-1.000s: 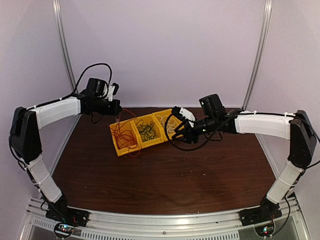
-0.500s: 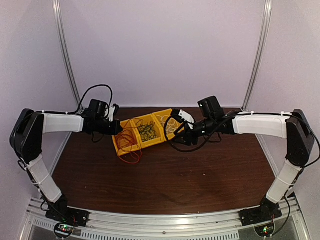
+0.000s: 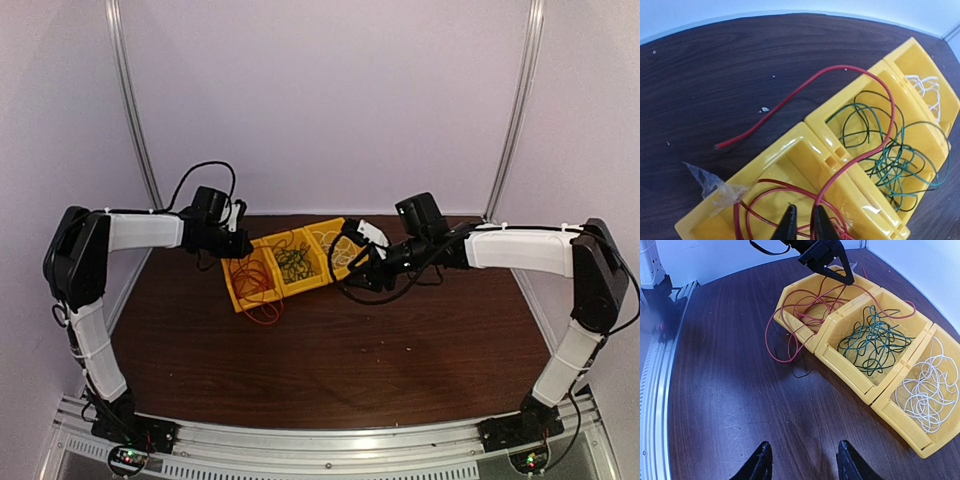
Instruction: Untangle the cables
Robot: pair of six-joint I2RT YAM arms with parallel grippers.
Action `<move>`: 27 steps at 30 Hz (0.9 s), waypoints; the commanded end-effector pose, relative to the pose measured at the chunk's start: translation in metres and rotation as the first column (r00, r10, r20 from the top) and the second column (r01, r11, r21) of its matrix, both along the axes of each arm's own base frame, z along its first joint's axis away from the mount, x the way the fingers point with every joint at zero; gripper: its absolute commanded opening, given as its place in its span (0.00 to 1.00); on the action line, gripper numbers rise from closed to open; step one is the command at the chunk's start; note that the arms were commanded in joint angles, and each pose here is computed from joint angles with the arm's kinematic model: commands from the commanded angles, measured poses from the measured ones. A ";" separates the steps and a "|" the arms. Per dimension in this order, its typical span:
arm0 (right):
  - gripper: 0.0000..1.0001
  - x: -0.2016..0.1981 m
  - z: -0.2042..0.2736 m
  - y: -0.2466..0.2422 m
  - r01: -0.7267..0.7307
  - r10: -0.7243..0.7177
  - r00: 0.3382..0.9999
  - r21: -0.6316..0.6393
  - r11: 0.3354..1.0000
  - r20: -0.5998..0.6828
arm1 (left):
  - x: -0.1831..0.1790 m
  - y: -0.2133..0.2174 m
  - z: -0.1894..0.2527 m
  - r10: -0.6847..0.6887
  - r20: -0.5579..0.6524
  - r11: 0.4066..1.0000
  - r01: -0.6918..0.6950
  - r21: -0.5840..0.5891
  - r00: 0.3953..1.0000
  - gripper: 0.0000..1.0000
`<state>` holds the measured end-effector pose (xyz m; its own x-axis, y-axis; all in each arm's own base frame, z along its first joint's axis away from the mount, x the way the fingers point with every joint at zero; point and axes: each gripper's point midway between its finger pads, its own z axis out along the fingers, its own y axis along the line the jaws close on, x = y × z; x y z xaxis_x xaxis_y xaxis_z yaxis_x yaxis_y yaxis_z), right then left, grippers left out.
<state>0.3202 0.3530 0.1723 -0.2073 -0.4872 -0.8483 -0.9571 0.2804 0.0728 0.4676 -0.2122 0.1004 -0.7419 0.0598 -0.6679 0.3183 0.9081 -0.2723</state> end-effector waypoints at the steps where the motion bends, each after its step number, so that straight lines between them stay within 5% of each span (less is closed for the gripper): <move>1: 0.46 0.000 -0.004 -0.002 0.002 -0.002 1.000 -0.002 1.000 -0.022 | 0.003 0.004 0.039 0.035 0.064 0.999 -0.038 0.039 0.997 0.24; 9: 0.46 0.000 -0.004 -0.001 -0.003 0.003 1.000 0.003 1.000 -0.025 | -0.056 -0.020 0.107 -0.117 0.234 0.988 0.090 0.126 0.965 0.46; 16: 0.46 -0.002 -0.003 -0.001 -0.007 0.007 1.000 0.002 1.000 -0.025 | -0.117 -0.031 0.059 -0.212 0.108 0.955 0.182 0.235 0.971 0.55; 27: 0.46 -0.002 -0.003 -0.002 -0.011 0.011 1.000 0.003 1.000 -0.029 | -0.165 -0.077 -0.003 -0.536 0.007 0.748 0.471 0.468 0.844 0.60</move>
<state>0.3179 0.3535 0.1716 -0.2113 -0.4870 -0.8474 -0.9590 0.2710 0.0833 0.3028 -0.2764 0.1106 -0.5346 0.5842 -0.6107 0.6964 0.7139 0.0735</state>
